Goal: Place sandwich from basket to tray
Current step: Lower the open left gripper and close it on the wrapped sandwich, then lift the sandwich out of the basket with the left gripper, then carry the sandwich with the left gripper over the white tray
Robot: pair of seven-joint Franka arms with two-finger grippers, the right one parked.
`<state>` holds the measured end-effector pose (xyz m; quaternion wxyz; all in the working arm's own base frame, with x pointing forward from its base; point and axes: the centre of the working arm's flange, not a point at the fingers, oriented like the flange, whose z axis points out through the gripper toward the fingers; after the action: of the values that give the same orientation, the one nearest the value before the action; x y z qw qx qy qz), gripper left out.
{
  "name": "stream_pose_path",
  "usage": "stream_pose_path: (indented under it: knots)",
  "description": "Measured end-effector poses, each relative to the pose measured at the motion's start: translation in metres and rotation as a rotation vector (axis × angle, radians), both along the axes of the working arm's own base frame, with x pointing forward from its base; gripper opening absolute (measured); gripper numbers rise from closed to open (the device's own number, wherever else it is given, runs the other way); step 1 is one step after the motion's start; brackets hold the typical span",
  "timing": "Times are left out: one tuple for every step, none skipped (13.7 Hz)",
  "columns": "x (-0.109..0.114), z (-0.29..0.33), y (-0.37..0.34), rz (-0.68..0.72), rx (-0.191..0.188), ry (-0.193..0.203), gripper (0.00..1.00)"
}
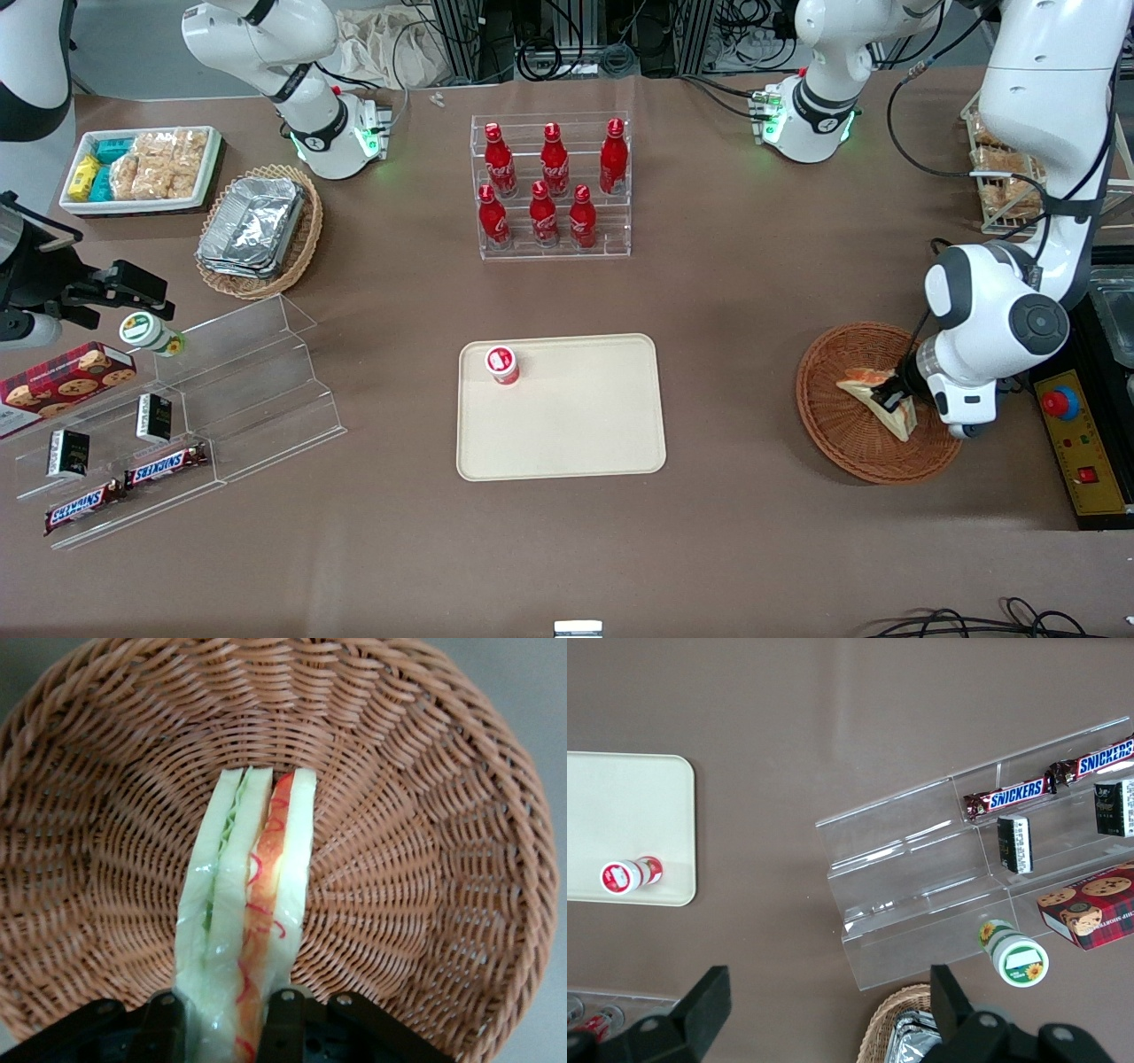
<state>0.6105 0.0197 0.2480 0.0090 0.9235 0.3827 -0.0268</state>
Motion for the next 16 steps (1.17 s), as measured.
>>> stream_pose_path:
  knots:
    - [0.001,0.007,0.003,-0.025,-0.001,0.043,0.23]
    - [0.002,0.021,0.006,-0.044,-0.003,0.093,0.23]
    - [0.007,0.041,0.010,-0.063,-0.005,0.136,0.23]
    - [0.014,0.069,0.012,-0.089,-0.007,0.166,0.23]
    - [0.022,0.101,0.013,-0.122,-0.009,0.174,0.23]
    - [0.029,0.133,0.013,-0.157,-0.011,0.164,0.22]
    - [0.034,0.161,0.012,-0.195,-0.011,0.141,0.19]
    - [0.038,0.186,0.008,-0.235,-0.012,0.111,0.18]
    - [0.039,0.206,0.002,-0.268,-0.014,0.095,0.18]
    - [0.037,0.223,-0.011,-0.296,-0.021,0.097,0.18]
    - [0.034,0.236,-0.029,-0.328,-0.030,0.105,0.18]
    - [0.031,0.248,-0.053,-0.371,-0.042,0.108,0.18]
    - [0.028,0.256,-0.080,-0.420,-0.055,0.105,0.18]
    - [0.024,0.260,-0.109,-0.470,-0.067,0.103,0.18]
    - [0.018,0.260,-0.136,-0.519,-0.078,0.108,0.18]
    - [0.013,0.256,-0.162,-0.562,-0.086,0.117,0.18]
